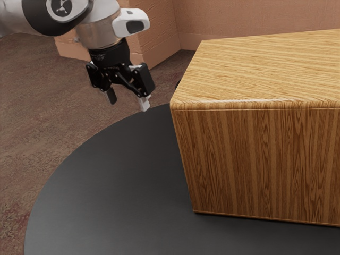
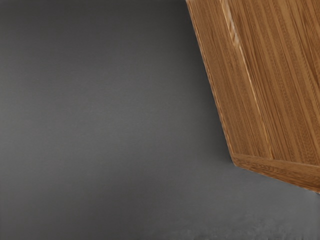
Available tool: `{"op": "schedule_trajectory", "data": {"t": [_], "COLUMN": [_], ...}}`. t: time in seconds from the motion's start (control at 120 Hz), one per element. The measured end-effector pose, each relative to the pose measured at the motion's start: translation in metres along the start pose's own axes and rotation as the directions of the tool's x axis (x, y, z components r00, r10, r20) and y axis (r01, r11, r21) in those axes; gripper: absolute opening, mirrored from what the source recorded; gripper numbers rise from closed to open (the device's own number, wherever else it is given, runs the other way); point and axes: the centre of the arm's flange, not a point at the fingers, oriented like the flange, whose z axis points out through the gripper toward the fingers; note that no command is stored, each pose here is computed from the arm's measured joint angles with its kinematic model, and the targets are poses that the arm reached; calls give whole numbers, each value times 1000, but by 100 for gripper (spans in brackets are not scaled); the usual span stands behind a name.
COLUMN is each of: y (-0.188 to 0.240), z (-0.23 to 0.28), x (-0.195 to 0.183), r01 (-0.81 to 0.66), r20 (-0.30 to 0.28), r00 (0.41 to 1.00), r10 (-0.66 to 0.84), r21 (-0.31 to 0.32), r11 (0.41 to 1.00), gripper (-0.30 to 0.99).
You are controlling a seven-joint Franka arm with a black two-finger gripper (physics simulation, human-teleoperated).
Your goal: Pull the drawer handle with one arm to open the drawer
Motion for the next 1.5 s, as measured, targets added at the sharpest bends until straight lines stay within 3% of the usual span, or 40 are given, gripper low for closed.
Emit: {"op": "schedule_trajectory", "data": {"t": [0.208,0.3,0.533,0.658,0.783,0.833,1.058,1.342,1.433,1.5], "y": [-94,-111,-98,-86,-74,-62,9,69,58,-32], "z": [-4,-13,-15,-26,-26,-23,-5,-22,-20,-17], "x": [3,-3,-8,-12,-6,-3,0,-7,12,34], "r01": [169,210,232,238,262,262,225,168,206,355], "r20": [-8,-15,7,-17,-31,-32,-3,-32,-46,-57], "r00": [986,977,973,970,962,962,970,979,968,911], "r10": [-169,-211,-232,-242,-270,-272,-243,-201,-247,-408], "r21": [-22,-31,-65,-131,-159,-177,-370,-430,-415,-393], "r11": [985,977,971,962,952,949,902,887,886,848], "gripper": [69,69,69,69,69,69,69,69,69,69]}}
